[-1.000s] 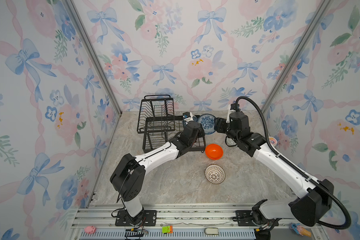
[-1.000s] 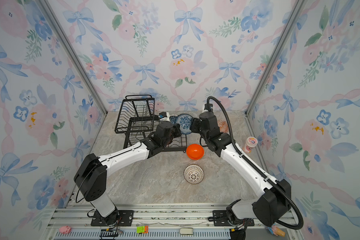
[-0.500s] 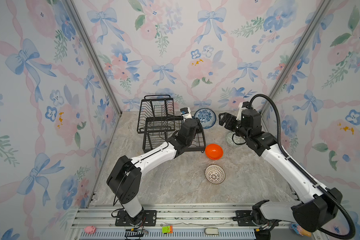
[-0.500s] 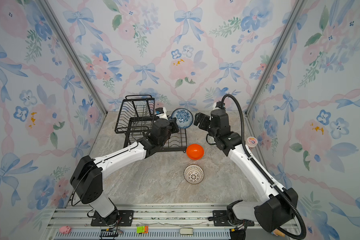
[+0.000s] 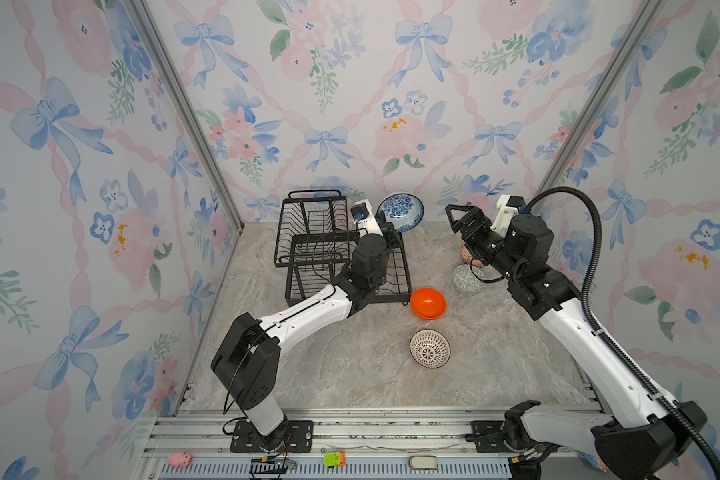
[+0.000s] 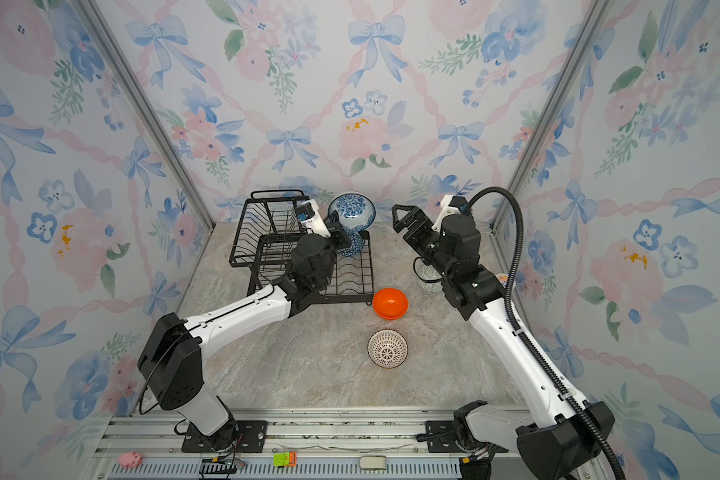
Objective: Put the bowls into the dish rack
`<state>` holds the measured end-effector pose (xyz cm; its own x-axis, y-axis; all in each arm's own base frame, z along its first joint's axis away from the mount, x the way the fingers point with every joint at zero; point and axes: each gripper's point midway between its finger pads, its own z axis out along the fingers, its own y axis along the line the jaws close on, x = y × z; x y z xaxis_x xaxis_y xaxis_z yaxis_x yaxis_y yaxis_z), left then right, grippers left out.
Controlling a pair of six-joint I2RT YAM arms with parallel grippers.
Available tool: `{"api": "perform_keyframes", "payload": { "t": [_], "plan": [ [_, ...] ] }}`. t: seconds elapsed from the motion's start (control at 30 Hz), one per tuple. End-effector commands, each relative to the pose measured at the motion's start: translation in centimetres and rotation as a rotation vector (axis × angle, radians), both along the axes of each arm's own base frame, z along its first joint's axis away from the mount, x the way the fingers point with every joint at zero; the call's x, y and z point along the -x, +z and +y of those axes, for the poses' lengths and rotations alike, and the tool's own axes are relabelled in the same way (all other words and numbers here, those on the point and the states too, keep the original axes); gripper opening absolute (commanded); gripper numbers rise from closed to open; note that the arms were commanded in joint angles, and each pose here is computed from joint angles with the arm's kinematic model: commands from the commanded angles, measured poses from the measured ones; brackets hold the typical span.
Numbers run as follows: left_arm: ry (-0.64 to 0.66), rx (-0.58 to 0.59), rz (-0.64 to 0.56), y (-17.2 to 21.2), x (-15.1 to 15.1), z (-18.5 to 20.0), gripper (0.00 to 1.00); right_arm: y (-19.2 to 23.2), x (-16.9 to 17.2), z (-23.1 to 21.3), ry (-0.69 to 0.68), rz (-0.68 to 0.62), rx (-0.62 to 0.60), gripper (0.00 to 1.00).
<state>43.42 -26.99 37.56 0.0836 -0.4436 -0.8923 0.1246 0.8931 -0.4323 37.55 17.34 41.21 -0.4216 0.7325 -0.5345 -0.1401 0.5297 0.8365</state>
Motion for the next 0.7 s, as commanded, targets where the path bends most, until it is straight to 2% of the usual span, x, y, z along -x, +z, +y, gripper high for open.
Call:
{"api": "perform_keyframes", "payload": {
  "t": [0.0, 0.23, 0.67],
  "plan": [
    [0.101, -0.006, -0.126, 2.6, 0.6, 0.6, 0.00, 2.6, 0.0, 1.7, 0.022, -0.009, -0.162, 1.00],
    [0.170, -0.102, -0.204, 2.1, 0.8, -0.2, 0.00, 5.0, -0.4, 4.4, 0.077, -0.017, -0.322, 0.96],
    [0.209, -0.163, -0.256, 1.1, 1.8, -0.5, 0.00, 4.0, -3.9, 7.7, 0.124, 0.056, -0.548, 0.74]
  ]
}}
